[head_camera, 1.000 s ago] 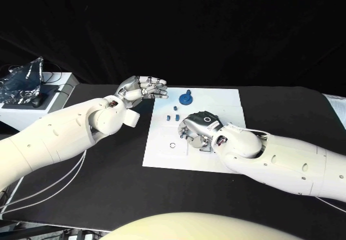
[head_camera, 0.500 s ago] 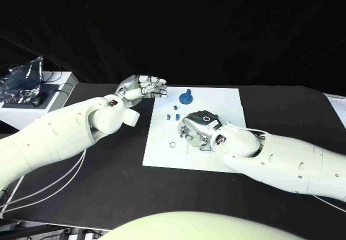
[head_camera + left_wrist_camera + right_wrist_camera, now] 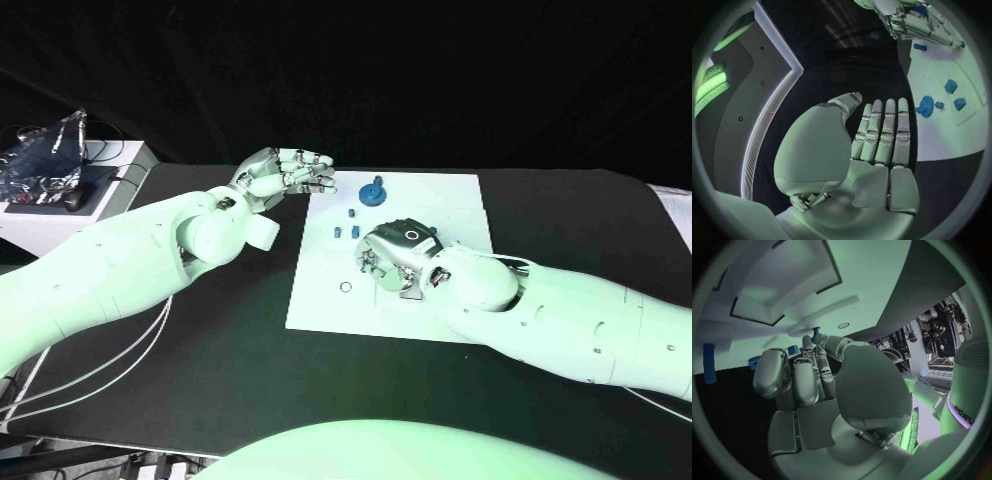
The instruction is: Assemble the parts on the task board
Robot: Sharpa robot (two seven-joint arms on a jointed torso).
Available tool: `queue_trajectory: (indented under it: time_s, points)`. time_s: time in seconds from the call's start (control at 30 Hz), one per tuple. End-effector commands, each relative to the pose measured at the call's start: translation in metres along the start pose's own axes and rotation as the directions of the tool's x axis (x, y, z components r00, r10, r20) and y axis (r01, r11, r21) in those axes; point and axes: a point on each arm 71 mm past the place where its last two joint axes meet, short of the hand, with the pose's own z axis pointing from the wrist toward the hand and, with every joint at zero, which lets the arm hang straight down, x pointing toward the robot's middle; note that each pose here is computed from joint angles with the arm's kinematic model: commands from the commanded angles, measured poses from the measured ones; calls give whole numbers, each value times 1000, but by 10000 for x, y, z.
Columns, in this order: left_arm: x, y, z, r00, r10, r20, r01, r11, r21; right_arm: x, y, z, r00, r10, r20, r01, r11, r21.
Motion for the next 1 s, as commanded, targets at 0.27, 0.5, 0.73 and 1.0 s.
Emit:
queue_trajectory:
  time_s: [0.27,0.5,0.73,1.0]
  points:
    - [19,-8,5,1000,-13,-17,13,1000,3,56,15,-8,999,-12,-41,11,1000,-24]
    - [16,-4,6,1000,-13,-17,13,1000,1,56,38,-24,999,-5,-44,4,999,-35]
    - [10,-2,5,1000,-13,-16,13,1000,0,54,38,-33,999,-2,-38,1,1000,-31]
    - [8,0,4,1000,-13,-15,13,1000,-3,41,29,-38,1000,2,-18,-2,1000,-22]
